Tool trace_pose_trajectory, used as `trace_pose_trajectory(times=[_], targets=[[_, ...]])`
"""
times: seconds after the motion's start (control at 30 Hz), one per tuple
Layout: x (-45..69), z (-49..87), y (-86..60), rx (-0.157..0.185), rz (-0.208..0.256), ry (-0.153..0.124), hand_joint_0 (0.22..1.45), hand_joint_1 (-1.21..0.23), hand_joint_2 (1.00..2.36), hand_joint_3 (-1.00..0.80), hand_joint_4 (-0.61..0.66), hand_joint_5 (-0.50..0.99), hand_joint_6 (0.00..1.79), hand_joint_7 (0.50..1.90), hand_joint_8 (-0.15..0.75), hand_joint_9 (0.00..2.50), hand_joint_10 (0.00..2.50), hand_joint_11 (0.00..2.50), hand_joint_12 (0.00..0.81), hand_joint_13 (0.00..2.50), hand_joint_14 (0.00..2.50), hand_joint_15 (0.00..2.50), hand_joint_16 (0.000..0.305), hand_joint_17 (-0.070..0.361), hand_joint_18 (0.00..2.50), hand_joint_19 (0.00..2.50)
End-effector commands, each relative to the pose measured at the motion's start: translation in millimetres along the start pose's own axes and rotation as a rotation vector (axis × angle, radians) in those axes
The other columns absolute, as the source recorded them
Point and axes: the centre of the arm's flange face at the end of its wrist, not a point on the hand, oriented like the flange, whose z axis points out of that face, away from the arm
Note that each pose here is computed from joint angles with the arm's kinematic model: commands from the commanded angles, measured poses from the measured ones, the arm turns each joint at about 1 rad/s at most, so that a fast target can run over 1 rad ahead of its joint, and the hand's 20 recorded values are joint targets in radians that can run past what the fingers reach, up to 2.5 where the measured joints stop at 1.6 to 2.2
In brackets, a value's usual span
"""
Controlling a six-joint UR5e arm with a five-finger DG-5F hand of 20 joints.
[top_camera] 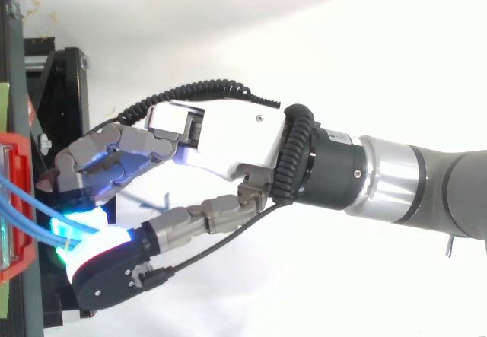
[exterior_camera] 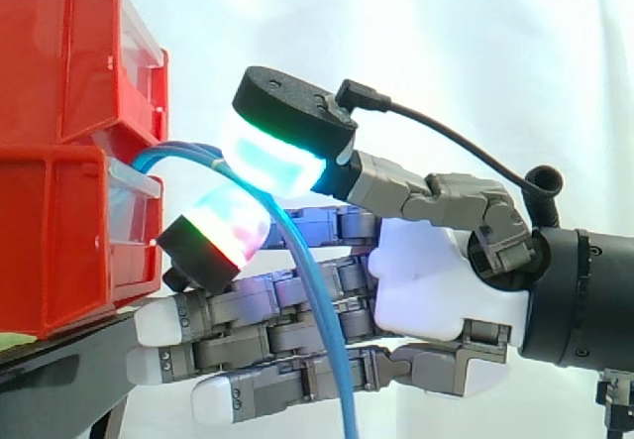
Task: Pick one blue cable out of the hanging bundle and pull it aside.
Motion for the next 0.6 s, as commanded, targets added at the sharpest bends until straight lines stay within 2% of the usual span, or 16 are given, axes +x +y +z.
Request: trace_pose_trajectory(times=[0.0,0.07,0.27,0.57], targets=[[-1.0,-1.4,-1.2,0.018,0.008,0.001,0.74,-0.88,1.01,-0.43,0.07,-0.18,0.9,1.32,0.321,0.77,0.01,0.37,0.37,0.54,0.0,0.13,0.056,0.125,0.73,0.3],[-1.2,-1.7,0.6,0.021,0.007,0.001,0.76,-0.91,1.0,-0.5,0.04,-0.18,0.91,1.37,0.32,0.8,0.01,0.38,0.366,0.55,0.0,0.14,0.055,0.124,0.74,0.3],[-4.2,-2.5,1.6,0.033,0.007,-0.001,0.75,-0.96,1.0,-0.5,0.03,-0.16,0.91,1.46,0.313,0.82,0.01,0.39,0.363,0.57,0.01,0.14,0.054,0.121,0.76,0.29],[-7.0,-3.7,0.0,0.048,0.023,-0.002,0.67,-1.01,1.0,-0.5,0.0,-0.14,0.91,1.43,0.308,0.85,0.01,0.4,0.354,0.6,0.01,0.17,0.053,0.118,0.75,0.3]])
